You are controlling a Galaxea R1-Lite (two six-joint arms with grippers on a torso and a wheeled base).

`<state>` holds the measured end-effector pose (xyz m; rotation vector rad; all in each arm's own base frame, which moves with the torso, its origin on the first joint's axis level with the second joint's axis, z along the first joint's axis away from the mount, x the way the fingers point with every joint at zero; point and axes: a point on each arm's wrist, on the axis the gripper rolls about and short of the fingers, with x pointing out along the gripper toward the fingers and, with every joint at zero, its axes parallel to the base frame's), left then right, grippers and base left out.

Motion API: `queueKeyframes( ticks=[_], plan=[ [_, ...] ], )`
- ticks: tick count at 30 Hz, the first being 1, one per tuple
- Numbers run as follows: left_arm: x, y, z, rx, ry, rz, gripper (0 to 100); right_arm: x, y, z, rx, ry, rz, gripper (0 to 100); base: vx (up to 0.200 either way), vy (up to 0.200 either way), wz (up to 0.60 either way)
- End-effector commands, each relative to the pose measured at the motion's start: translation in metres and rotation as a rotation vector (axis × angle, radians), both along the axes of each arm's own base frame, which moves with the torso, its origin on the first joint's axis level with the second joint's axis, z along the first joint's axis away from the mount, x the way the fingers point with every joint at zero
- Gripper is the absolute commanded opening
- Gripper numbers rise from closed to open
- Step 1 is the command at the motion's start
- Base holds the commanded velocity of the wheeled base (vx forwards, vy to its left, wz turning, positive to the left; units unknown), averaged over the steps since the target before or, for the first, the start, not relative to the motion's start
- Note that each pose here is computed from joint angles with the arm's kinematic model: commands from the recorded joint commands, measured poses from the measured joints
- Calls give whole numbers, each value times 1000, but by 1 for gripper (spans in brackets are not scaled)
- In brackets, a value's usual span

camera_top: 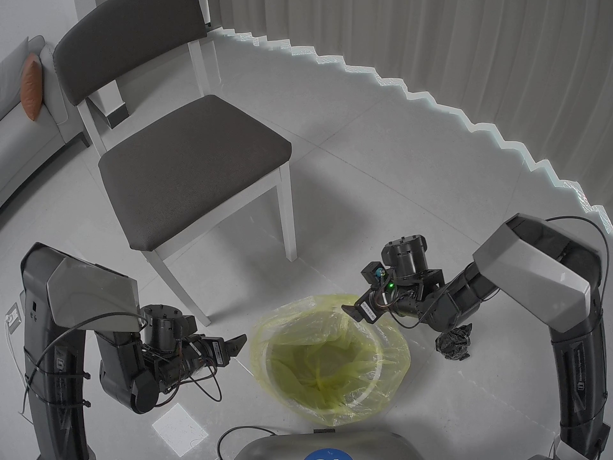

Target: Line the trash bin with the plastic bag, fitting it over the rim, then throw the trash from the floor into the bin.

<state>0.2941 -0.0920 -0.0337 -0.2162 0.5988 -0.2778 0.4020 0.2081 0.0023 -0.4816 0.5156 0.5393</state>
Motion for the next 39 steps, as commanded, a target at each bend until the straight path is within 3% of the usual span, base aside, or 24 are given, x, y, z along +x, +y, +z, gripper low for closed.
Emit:
queueKeyframes(
  ticks=[1, 6, 13, 20, 31, 39],
  plan=[
    [10, -8, 7, -9, -37, -20, 100, -5, -20, 27, 17, -21, -38, 100, 0, 0, 0],
    [8, -18, 9, -9, -33, -50, 100, -19, -47, 35, 2, 11, -80, 100, 0, 0, 0],
    [10, -24, -3, -36, 3, -139, 100, -57, -76, 6, -78, 159, -102, 100, 0, 0, 0],
    [19, -18, -30, 44, 18, -162, 100, -60, -78, -20, -111, 201, -101, 100, 0, 0, 0],
    [53, -8, -41, 59, 42, -106, 100, -40, -81, -69, -151, 219, -104, 100, 0, 0, 0],
    [79, -14, -37, 85, 121, -98, 100, -17, -77, -65, -159, 234, -117, 100, 0, 0, 0]
  ],
)
